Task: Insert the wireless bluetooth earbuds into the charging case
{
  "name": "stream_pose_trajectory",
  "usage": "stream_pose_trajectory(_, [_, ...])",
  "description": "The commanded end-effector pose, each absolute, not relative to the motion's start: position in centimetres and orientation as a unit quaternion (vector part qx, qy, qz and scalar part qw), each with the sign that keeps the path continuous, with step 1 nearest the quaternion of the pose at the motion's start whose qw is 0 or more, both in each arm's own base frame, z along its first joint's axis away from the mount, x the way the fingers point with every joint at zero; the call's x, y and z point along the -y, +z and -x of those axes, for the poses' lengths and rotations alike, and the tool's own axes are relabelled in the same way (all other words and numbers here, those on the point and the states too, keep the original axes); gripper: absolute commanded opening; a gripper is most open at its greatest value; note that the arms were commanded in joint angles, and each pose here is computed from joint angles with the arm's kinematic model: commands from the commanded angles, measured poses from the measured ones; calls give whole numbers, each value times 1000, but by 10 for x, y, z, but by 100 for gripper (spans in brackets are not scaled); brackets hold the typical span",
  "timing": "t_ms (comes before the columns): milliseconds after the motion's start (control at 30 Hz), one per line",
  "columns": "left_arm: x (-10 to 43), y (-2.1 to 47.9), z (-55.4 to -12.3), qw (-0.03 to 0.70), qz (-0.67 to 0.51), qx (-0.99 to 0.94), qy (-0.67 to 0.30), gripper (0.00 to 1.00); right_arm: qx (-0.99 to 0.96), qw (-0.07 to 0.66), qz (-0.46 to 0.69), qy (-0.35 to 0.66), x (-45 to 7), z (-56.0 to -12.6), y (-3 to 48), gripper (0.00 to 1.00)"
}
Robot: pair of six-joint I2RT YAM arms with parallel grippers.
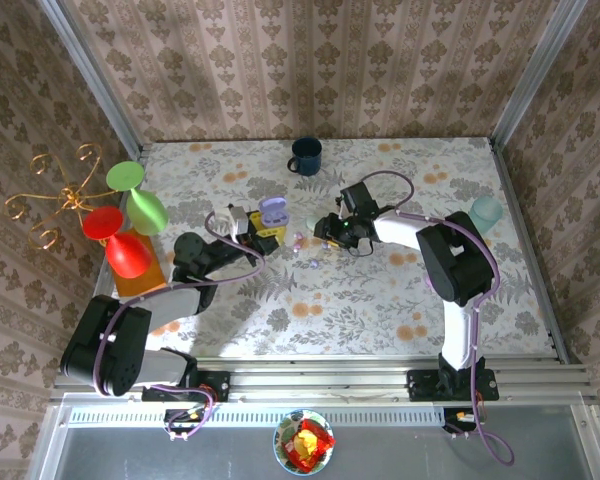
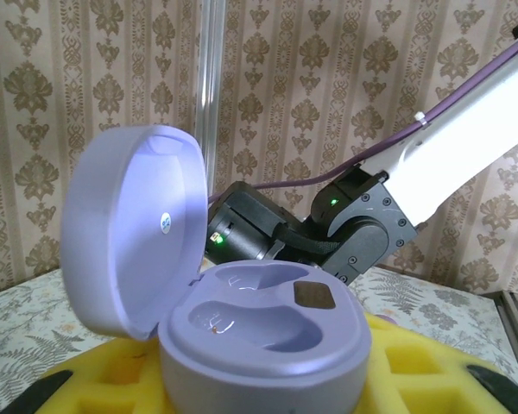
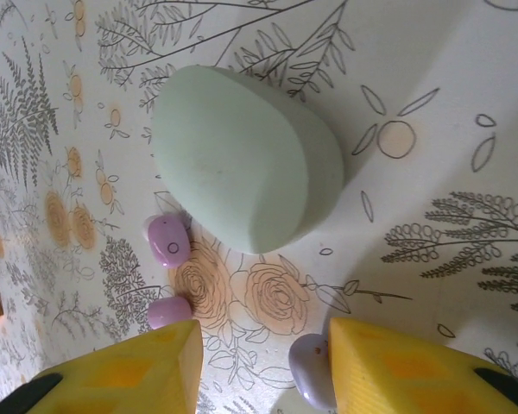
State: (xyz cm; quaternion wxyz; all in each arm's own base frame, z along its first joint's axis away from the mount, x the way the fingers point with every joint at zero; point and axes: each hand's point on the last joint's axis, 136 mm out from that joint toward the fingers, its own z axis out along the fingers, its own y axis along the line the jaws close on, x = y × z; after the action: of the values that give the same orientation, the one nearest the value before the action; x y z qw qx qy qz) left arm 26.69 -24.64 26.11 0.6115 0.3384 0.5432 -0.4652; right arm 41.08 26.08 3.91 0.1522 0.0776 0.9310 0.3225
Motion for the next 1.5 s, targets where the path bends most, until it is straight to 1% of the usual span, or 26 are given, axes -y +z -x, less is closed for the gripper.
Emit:
stream_pose_trajectory(0, [241, 262, -274, 628, -332, -540, -451, 35, -940, 156, -53, 300, -255, -411, 46, 45])
stream_pose_trajectory(200, [222, 252, -284, 649, -309, -558, -415, 35, -956, 219, -10, 195, -228, -413, 80, 46])
stream_pose_trajectory(333, [202, 242, -291, 670, -287, -574, -372, 35, -961, 254, 71, 83, -219, -409, 101, 48])
stream_pose_trajectory(400, [189, 243, -297, 686, -264, -581, -350, 35, -961, 254, 107, 18, -213, -405, 106, 48])
stream_pose_trajectory(667, [166, 234, -293, 707, -248, -590, -301, 35, -933, 258, 216, -131, -229, -400, 113, 48])
stream_pose_trajectory(833, [157, 222, -295, 712, -239, -602, -270, 35, -919, 252, 250, -170, -251, -400, 97, 45])
stream_pose_trajectory(967, [155, 215, -296, 709, -243, -608, -263, 36, -908, 245, 273, -202, -266, -403, 82, 44])
stream_pose_trajectory(1167, [153, 208, -298, 704, -244, -615, -257, 36, -897, 231, 287, -242, -268, -405, 63, 42])
stream_pose_trajectory(1467, [153, 205, -296, 703, -249, -616, -254, 36, -891, 215, 298, -267, -264, -405, 47, 38])
